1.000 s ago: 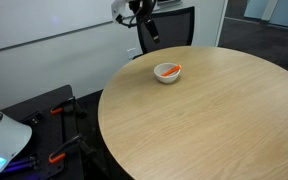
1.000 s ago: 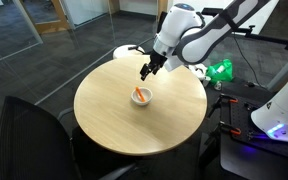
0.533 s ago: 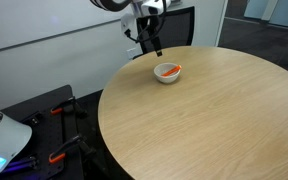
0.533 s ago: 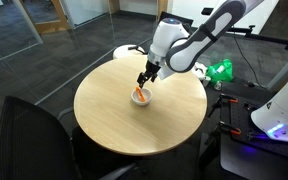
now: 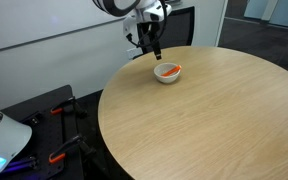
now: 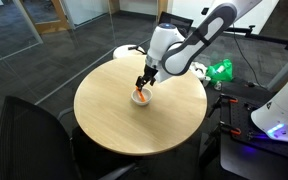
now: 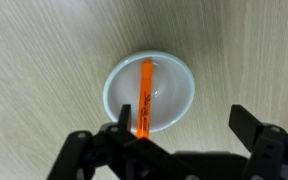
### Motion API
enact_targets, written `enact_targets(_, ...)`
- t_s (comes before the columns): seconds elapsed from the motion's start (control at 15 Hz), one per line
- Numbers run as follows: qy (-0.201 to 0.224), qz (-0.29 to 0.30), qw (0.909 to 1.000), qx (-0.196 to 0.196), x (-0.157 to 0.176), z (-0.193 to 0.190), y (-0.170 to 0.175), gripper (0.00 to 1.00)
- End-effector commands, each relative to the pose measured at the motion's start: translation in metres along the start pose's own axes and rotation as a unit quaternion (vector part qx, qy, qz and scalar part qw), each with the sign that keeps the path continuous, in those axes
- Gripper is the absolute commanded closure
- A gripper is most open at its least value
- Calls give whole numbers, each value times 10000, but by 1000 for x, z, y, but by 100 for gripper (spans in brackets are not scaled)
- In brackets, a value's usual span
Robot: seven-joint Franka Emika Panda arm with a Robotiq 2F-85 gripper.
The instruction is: Take the marker out of the bowl and put it on the table
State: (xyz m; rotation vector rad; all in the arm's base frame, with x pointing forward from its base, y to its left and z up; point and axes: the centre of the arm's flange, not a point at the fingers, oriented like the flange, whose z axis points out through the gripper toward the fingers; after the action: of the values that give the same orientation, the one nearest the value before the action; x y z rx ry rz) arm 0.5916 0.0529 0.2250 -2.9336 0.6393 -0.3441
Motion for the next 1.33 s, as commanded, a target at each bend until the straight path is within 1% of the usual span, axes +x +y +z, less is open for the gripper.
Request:
enact_targets(0.0,74,69,9999,46,-4,-1,6,0)
enact_targets(0.53,-85,152,9997,-148,0,25,13,0)
enact_targets(0.87,-11,156,9995,-261,8,44,20,0)
enact_targets(1.13,37,132,9996,-249,17,57,21,0)
enact_targets(1.27,16,115,9996,-239,22,64,19,12)
